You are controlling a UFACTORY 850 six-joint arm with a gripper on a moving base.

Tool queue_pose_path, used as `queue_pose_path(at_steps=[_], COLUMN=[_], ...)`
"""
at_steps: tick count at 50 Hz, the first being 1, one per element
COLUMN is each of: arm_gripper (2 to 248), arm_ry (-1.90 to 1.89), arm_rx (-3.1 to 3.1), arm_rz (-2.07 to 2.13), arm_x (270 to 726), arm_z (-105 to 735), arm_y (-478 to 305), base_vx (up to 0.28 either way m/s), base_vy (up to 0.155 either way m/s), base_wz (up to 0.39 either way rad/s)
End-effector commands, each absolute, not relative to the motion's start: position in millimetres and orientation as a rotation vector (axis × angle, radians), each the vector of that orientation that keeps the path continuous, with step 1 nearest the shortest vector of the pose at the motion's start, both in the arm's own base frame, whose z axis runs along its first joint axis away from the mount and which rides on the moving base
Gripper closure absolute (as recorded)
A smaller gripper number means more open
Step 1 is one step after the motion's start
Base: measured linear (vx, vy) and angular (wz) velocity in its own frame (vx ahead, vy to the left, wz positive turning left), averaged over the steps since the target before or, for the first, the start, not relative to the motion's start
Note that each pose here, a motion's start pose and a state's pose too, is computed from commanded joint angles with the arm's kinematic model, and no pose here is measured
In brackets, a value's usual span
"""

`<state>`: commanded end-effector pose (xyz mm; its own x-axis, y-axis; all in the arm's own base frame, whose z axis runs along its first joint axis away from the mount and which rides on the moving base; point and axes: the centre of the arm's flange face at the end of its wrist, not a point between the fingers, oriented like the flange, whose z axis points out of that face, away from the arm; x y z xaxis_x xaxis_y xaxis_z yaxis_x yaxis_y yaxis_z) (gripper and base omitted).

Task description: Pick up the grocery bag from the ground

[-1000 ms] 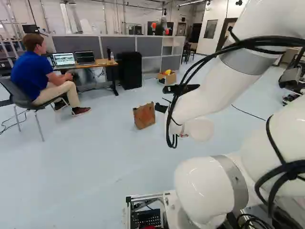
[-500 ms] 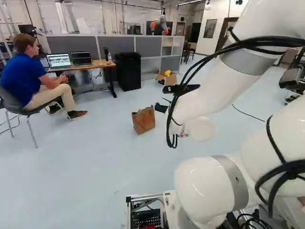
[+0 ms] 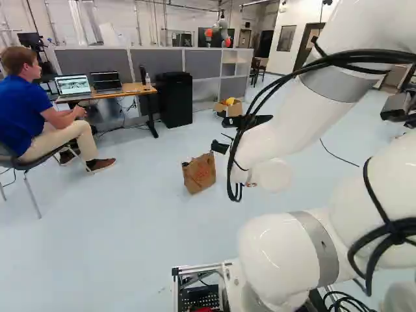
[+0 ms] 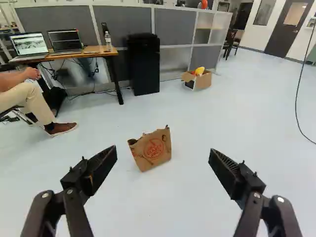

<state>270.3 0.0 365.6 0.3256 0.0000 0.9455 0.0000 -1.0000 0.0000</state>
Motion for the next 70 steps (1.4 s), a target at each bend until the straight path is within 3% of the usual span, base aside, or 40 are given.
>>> queue_pose_path(at_steps=[70], arm_gripper=[3], arm_ry=[0.0], arm_rx=[2.558], arm_rz=[1.824], arm_x=[270.3], arm_z=[365.6], arm_y=[0.0], base_vx=[0.282], base_vy=[0.064], base_wz=[-0.029])
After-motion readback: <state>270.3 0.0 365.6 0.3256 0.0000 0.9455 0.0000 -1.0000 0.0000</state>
